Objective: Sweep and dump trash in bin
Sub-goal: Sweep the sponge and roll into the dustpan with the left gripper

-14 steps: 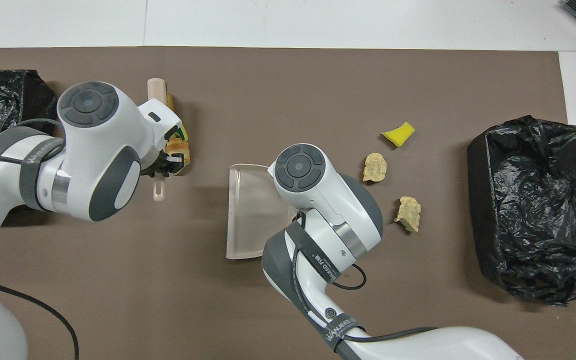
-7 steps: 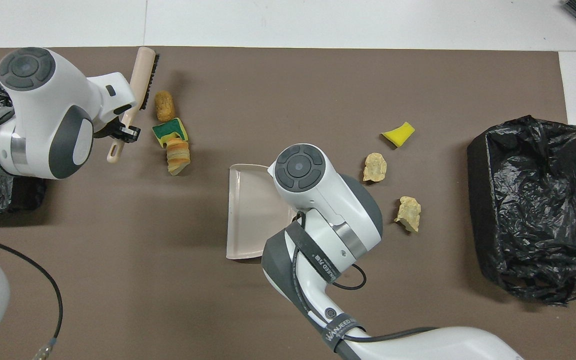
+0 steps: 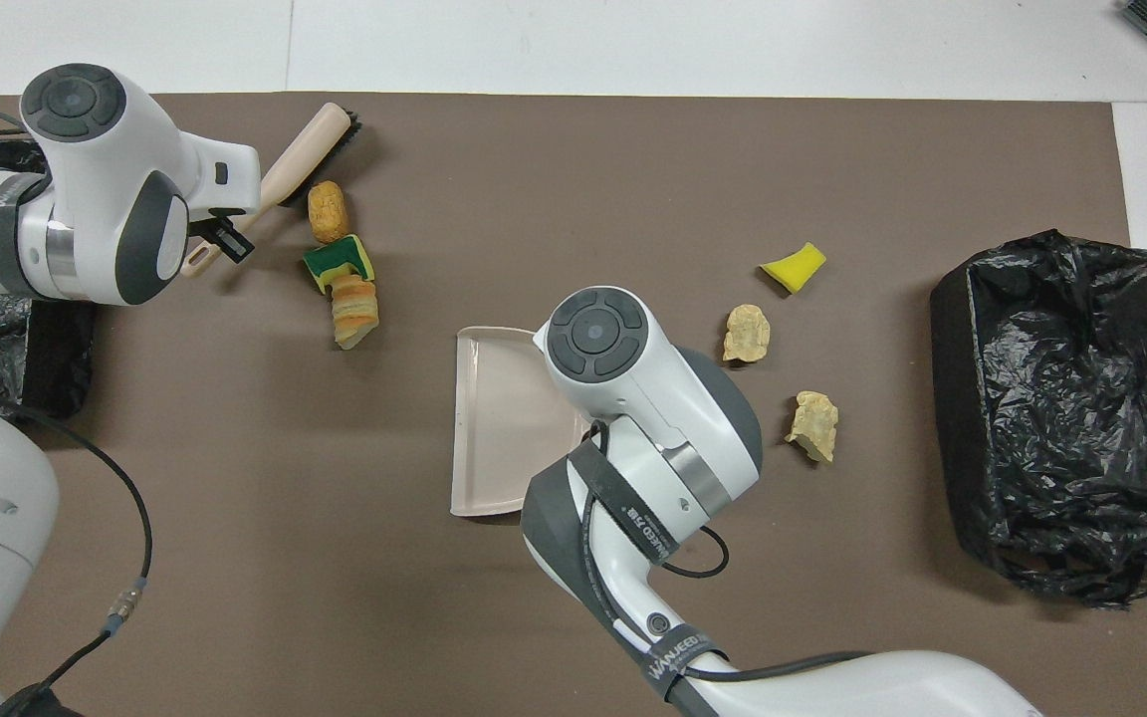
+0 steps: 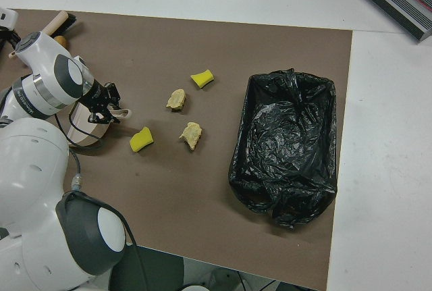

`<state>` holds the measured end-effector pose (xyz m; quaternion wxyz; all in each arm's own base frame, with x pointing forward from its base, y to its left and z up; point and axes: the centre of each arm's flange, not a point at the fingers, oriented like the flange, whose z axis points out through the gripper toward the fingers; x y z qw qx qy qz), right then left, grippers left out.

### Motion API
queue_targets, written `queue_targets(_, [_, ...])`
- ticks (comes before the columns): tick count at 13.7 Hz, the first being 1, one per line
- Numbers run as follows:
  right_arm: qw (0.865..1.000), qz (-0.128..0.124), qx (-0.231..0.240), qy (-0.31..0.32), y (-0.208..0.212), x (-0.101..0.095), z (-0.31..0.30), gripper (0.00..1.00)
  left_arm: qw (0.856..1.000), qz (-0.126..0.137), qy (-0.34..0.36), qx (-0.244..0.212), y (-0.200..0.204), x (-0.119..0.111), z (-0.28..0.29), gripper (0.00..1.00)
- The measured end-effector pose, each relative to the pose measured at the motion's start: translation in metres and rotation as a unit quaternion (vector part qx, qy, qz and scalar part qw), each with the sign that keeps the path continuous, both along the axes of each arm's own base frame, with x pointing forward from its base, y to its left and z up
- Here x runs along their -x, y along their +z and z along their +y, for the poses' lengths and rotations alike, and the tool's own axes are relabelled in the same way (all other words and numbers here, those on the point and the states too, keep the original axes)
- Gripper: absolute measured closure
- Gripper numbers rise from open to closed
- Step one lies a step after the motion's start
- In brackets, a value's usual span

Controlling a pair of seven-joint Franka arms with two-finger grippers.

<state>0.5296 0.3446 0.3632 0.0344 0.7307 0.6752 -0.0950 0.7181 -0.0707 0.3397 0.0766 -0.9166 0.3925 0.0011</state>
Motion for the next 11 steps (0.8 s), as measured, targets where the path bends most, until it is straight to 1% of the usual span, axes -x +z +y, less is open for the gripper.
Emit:
queue_targets(2, [1.000, 0.000, 0.000, 0.000, 0.000, 0.000, 0.000, 0.69, 1.000, 0.011, -0.007, -0.001, -0.004, 0.005, -0.006, 0.73])
queue_targets(4, [1.000, 0.000, 0.000, 0.000, 0.000, 0.000, 0.000, 0.69, 1.000, 0.029, -0.008, -0.003, -0.004, 0.018, -0.009, 0.73])
queue_targets(6, [1.000, 0.000, 0.000, 0.000, 0.000, 0.000, 0.000, 0.69, 0.998, 0.056, -0.009, -0.006, 0.006, 0.043, -0.010, 0.73])
queue_targets(8, [1.000, 0.000, 0.000, 0.000, 0.000, 0.000, 0.000, 0.69, 0.996, 0.090, -0.013, -0.010, 0.016, 0.078, -0.019, 0.73])
queue_targets(11, [1.000, 0.000, 0.000, 0.000, 0.000, 0.000, 0.000, 0.69, 0.991, 0.128, 0.020, -0.022, 0.017, 0.123, -0.034, 0.73])
